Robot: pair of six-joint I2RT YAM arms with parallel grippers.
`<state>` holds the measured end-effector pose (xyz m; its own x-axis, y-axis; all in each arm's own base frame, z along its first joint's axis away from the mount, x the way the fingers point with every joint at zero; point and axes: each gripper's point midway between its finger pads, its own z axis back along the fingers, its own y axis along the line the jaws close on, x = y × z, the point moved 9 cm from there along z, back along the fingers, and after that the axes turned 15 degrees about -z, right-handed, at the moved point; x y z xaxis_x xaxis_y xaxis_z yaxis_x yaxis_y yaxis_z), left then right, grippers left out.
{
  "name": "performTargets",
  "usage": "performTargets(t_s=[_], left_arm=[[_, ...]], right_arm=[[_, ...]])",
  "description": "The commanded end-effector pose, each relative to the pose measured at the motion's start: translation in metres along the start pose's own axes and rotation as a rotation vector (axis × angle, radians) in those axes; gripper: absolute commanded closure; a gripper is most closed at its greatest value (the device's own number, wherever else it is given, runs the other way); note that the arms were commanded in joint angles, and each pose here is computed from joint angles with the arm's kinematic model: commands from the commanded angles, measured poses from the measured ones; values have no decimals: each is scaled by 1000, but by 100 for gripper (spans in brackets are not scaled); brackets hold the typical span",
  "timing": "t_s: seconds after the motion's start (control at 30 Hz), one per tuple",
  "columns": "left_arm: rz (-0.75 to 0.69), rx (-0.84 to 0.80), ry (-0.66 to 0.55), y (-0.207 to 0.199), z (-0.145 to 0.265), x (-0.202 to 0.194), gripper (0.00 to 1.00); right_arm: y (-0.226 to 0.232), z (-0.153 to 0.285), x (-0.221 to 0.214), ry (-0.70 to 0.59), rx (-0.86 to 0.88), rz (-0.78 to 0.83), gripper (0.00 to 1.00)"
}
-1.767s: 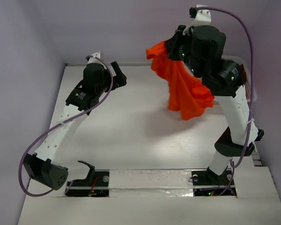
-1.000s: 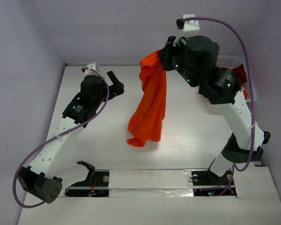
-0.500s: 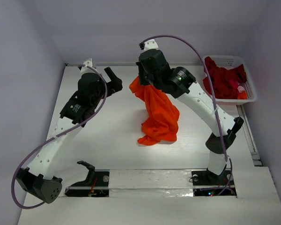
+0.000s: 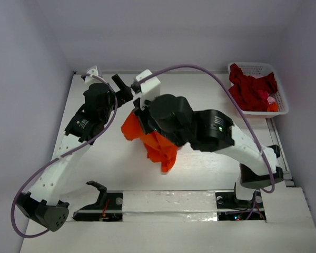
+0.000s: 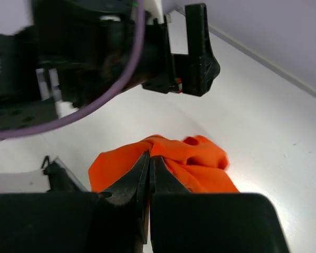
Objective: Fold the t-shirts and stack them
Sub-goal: Move the tshirt to the center of the board, then flatten the tshirt out
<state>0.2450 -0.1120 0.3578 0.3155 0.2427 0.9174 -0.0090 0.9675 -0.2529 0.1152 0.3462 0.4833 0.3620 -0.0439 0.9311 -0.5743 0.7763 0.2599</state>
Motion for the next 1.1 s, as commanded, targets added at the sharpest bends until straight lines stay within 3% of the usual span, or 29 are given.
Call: performTargets(t_s=[0.0, 0.07, 0.23, 0.4, 0.7, 0.97, 1.07], left_arm=[[39, 11, -79, 1, 16, 21, 1], [56, 21, -110, 4, 24, 27, 1], [56, 22, -121, 3, 30, 36, 1], [58, 20, -111, 2, 28, 35, 1], [54, 12, -117, 2, 32, 38, 1], [59, 1, -119, 3, 36, 37, 1], [55, 2, -113, 4, 36, 35, 1]], right_arm=[[-9, 62, 38, -172, -23, -73, 100], [-12, 91, 46, -208, 11, -129, 100], [-12, 108, 52, -248, 27, -161, 100], [-5, 83, 40, -230, -45, -87, 100], [-39, 42, 40, -167, -74, -191, 100], [-93, -6, 36, -159, -277, -283, 100], [-102, -20, 33, -131, -274, -286, 100]])
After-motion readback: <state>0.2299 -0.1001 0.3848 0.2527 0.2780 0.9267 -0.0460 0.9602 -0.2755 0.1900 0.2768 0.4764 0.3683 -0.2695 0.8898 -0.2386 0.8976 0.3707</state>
